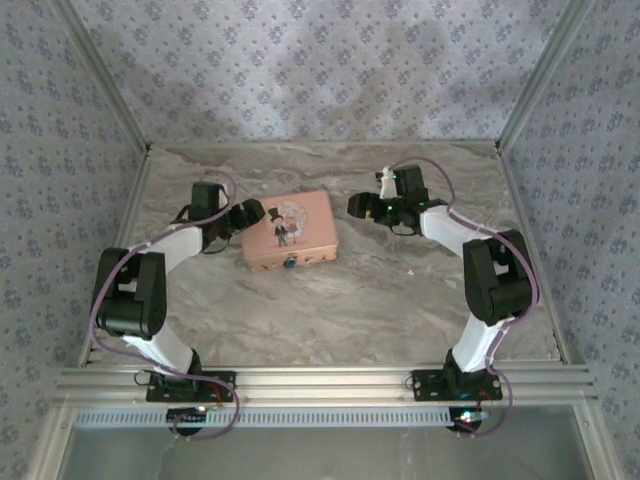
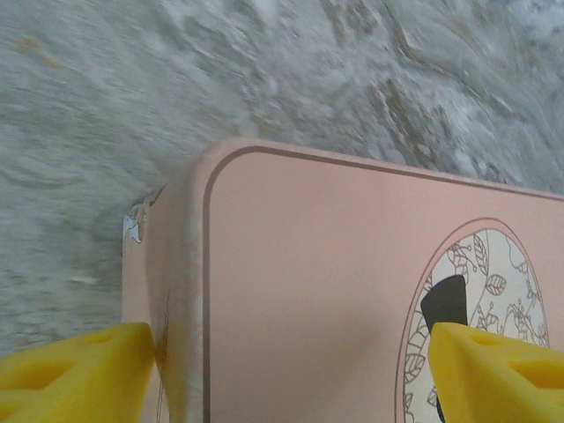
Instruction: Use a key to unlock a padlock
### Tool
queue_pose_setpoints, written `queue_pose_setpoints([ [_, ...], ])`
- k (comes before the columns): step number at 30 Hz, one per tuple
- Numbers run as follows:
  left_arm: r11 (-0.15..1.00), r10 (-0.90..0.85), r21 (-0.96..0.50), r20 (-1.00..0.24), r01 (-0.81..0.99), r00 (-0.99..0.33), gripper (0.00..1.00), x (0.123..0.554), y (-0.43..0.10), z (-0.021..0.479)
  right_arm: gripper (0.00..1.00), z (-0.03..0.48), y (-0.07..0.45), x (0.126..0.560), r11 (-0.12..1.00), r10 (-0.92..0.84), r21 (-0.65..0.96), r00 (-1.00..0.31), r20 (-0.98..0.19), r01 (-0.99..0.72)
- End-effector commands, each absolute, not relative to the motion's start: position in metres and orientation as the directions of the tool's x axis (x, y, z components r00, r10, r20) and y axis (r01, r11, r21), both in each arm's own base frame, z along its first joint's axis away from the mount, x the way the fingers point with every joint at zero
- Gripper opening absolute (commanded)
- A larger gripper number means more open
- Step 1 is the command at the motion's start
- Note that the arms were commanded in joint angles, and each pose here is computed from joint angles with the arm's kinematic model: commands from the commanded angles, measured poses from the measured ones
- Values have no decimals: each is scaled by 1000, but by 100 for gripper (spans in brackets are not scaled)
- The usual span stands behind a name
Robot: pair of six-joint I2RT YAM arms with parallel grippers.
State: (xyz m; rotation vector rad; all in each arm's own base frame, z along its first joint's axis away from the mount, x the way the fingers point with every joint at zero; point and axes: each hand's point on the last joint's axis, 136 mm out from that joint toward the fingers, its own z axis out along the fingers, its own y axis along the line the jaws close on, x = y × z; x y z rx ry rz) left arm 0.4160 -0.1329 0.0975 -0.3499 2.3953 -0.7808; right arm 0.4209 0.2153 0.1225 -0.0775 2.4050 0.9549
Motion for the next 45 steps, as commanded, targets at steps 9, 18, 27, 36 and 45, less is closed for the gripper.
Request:
queue_pose_setpoints([
  [9,797,-231,-594,-468,110,-853,80,403,-218,106,70,110,216,376,716,119,662,-896,-427,-221],
  [18,798,-222,-593,-457,109,-861,82,391,-234,99,70,105,198,344,752,136,637,-905,-402,-170],
  [27,817,-297,-574,-503,57,-812,86,385,-202,126,75,111,113,343,914,213,404,-873,-439,20],
  [36,789,-352,-614,-483,24,-802,85,349,-193,136,58,95,56,307,961,251,187,-922,-296,202],
  [45,779,-353,-627,-468,23,-810,85,316,-202,133,45,56,59,304,967,234,150,-951,-201,206],
])
